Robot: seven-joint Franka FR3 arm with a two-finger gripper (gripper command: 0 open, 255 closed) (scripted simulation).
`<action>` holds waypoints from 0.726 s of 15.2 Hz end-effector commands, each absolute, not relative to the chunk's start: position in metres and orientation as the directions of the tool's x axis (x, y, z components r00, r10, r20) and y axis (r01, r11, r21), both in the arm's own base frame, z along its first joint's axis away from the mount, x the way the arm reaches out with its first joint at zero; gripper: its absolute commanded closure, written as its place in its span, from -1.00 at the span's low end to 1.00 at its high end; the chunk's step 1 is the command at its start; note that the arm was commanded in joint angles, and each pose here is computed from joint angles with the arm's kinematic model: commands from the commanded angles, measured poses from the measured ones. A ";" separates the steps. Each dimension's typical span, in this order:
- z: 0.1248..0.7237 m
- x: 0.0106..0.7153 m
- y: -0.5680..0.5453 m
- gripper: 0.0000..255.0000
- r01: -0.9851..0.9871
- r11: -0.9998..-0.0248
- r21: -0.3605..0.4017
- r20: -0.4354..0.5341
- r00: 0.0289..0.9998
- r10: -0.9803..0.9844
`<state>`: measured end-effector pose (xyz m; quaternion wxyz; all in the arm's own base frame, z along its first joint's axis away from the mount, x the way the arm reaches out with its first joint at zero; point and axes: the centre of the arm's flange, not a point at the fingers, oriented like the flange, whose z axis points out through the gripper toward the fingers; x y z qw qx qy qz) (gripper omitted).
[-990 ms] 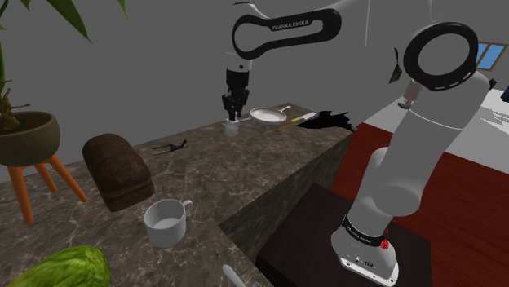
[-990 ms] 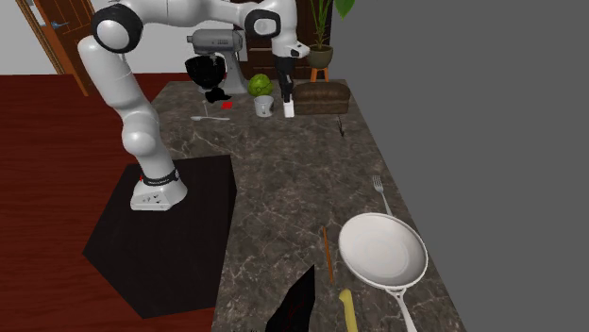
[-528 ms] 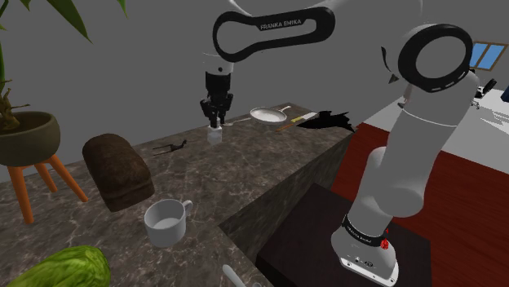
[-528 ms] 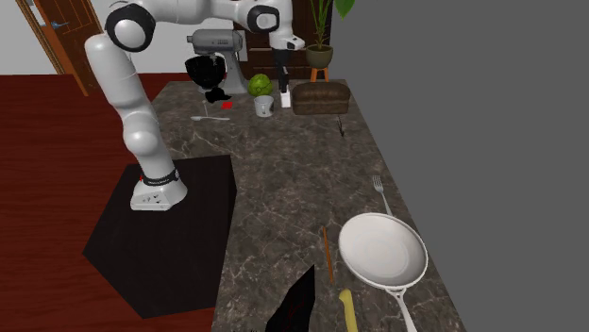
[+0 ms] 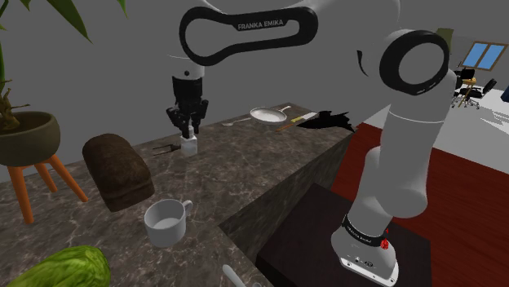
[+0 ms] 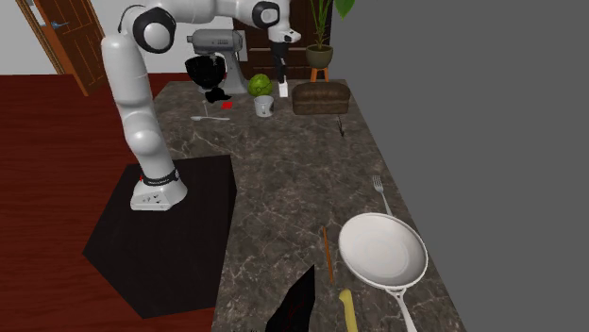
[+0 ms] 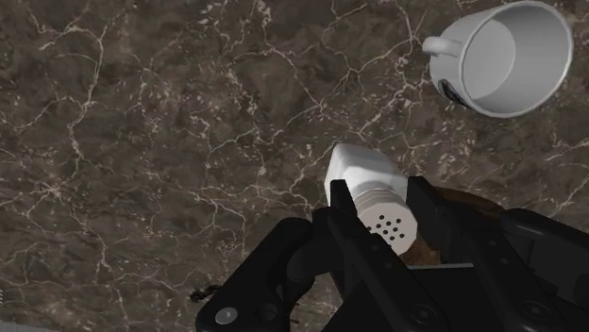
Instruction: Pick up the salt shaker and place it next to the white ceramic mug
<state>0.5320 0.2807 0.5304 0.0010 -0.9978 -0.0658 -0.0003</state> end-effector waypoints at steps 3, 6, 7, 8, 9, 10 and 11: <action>0.534 0.532 0.333 1.00 0.130 -0.992 -0.002 0.001 0.992 0.130; 0.534 0.533 0.373 1.00 0.130 -0.992 -0.002 0.001 0.992 0.130; 0.534 0.534 0.386 1.00 0.130 -0.992 -0.002 0.001 0.992 0.130; 0.534 0.534 0.405 1.00 0.130 -0.992 -0.002 0.001 0.992 0.130; 0.529 0.534 0.405 1.00 0.130 -0.992 -0.002 0.001 0.992 0.130; 0.523 0.534 0.405 1.00 0.130 -0.992 -0.002 0.001 0.992 0.130; 0.518 0.534 0.405 1.00 0.130 -0.992 -0.002 0.001 0.992 0.130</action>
